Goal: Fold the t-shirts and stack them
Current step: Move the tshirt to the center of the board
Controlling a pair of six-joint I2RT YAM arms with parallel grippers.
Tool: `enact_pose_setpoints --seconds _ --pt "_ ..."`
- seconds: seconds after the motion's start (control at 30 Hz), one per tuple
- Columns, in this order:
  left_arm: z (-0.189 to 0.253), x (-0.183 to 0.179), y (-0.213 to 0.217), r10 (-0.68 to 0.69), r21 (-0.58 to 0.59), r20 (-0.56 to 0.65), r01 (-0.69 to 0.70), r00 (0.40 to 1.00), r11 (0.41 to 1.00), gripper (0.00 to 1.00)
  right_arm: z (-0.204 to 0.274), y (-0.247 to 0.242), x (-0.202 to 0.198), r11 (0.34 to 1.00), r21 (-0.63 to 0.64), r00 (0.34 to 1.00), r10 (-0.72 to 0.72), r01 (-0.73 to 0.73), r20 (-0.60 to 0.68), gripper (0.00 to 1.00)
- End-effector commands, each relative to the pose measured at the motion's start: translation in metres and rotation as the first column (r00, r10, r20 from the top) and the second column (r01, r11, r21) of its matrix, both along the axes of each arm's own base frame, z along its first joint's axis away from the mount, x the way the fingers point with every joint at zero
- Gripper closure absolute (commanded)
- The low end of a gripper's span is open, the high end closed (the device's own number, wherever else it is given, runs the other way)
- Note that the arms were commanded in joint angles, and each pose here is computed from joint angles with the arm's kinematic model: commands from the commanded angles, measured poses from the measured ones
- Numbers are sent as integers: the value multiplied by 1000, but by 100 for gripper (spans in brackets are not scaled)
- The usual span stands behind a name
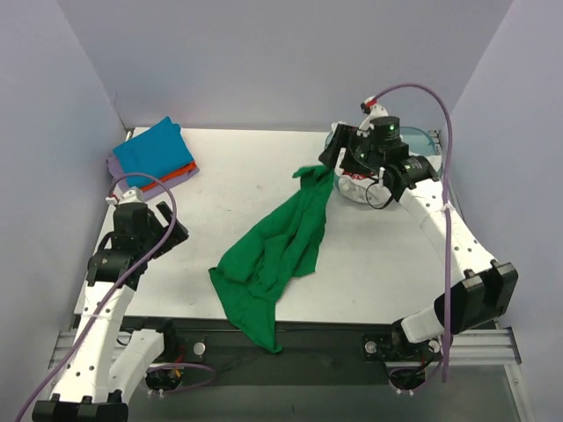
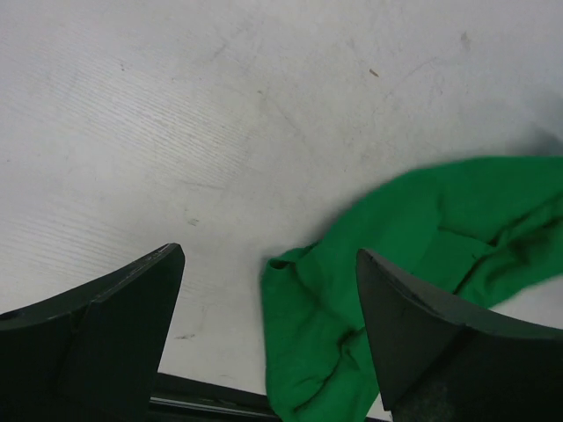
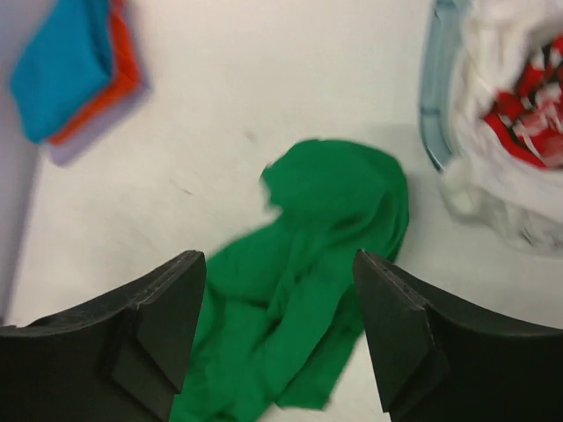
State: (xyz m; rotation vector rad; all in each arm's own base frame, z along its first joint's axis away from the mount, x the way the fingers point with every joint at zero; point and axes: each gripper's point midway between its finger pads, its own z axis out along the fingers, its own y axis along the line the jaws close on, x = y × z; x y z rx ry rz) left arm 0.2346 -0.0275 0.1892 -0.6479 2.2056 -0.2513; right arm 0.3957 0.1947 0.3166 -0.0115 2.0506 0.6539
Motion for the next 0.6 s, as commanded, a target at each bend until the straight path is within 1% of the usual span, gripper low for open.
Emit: enact_pose_setpoints --seconds 0.0,0.03,0.13,0.17,0.27,0.3,0.43,0.5,0.57 --pt "-1 6 -4 -48 34 11 47 999 998 10 -49 -28 -19 990 -135 997 -42 34 -59 30" --pt "-5 6 -7 -60 31 -3 60 998 998 11 -82 -34 -30 983 -183 992 -34 11 -122 29" --pt "-26 0 -26 -107 -14 -79 106 991 994 11 -119 -40 -49 977 -212 978 -36 -8 -204 27" --pt "-39 -4 -34 -130 -40 -113 126 985 991 11 -142 -44 -60 974 -227 966 -42 -17 -254 27" --pt "-53 -5 -53 -154 -116 -128 139 980 983 11 -169 -48 -73 972 -235 945 -61 -17 -320 27" --pt "-60 -5 -63 -181 -154 -121 161 976 975 11 -177 -48 -76 971 -238 939 -62 -21 -338 27" --pt "-70 0 -91 -211 -268 -96 179 973 946 11 -201 -48 -76 969 -247 916 -80 -21 -393 28" --pt "-75 4 -100 -224 -293 -86 190 971 937 11 -212 -45 -73 968 -249 904 -82 -28 -420 29" --pt "-84 7 -107 -232 -307 -118 187 965 933 11 -218 -43 -70 968 -249 896 -81 -33 -436 29"
